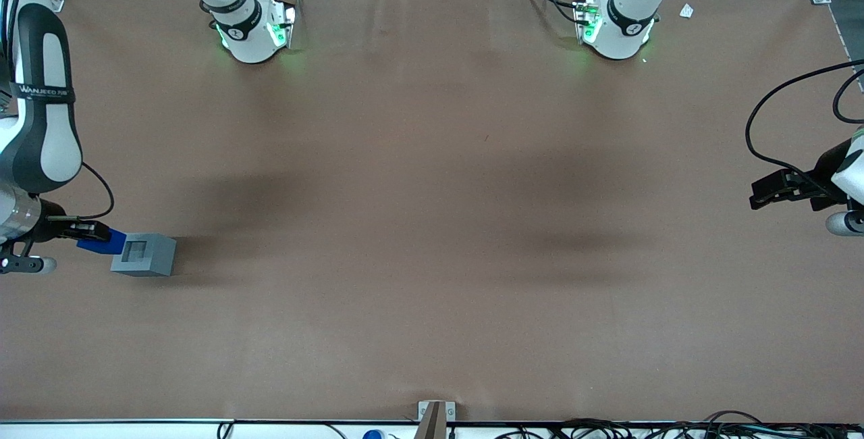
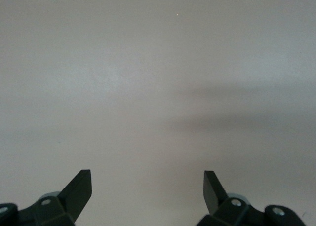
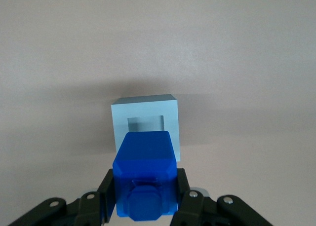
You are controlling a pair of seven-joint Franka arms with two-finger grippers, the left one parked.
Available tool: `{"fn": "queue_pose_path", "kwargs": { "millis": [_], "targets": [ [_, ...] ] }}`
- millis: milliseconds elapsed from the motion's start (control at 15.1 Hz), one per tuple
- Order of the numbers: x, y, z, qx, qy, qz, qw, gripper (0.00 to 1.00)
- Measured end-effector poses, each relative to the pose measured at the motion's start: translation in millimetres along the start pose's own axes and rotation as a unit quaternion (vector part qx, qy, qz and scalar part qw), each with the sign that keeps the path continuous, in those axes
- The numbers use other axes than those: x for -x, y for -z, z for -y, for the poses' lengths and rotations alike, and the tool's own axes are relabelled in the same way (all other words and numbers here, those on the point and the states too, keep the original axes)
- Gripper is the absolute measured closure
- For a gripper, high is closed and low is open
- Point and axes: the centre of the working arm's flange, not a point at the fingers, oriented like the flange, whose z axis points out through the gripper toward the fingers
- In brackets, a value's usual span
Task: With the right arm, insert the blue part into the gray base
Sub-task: 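Carry the blue part over the gray base's opening, then lower the blue part down into the gray base's opening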
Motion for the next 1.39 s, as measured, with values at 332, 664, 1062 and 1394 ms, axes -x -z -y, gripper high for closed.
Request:
{"fn": "queue_pose_path", "kwargs": {
  "millis": [332,664,1062,1394],
  "targets": [
    [-4,-11,-1,0.003,0.000,-0.003,1.0000,0.49],
    [-8,-27,2,0.002,0.000,-0.004,1.0000,0.49],
    [-10,-36,4,0.001,0.000,-0.003,1.0000,0.49],
    [-11,-45,4,0.001,0.000,0.003,1.0000,0.49]
  ]
}}
